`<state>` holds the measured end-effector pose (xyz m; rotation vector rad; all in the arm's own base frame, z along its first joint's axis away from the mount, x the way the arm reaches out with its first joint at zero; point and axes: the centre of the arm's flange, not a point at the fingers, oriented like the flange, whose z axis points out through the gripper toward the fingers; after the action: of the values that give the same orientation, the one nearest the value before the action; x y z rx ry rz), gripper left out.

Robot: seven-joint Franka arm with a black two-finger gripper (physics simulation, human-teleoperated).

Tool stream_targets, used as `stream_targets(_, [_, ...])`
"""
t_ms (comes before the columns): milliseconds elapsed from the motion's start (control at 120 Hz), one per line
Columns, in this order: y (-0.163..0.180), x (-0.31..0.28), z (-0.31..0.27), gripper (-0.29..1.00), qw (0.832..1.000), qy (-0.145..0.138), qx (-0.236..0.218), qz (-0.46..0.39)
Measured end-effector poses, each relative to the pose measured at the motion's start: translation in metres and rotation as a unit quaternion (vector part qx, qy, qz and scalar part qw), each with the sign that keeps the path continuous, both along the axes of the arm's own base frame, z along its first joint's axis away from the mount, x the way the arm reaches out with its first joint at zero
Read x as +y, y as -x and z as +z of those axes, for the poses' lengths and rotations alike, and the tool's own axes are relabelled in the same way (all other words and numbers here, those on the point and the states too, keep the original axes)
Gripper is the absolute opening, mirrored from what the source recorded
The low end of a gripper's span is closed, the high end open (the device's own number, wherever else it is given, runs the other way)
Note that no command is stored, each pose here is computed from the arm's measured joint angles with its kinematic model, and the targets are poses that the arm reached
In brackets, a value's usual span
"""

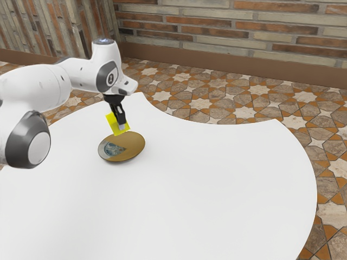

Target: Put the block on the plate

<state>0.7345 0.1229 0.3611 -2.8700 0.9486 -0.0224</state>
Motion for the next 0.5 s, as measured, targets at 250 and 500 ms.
stream_targets(250, [-0.011,-0.001,-0.042,0.42,1.0,0.023,0.004,-0.001])
stream_targets(500, [-0.011,0.002,-0.058,0.42,1.0,0.028,0.007,0.002])
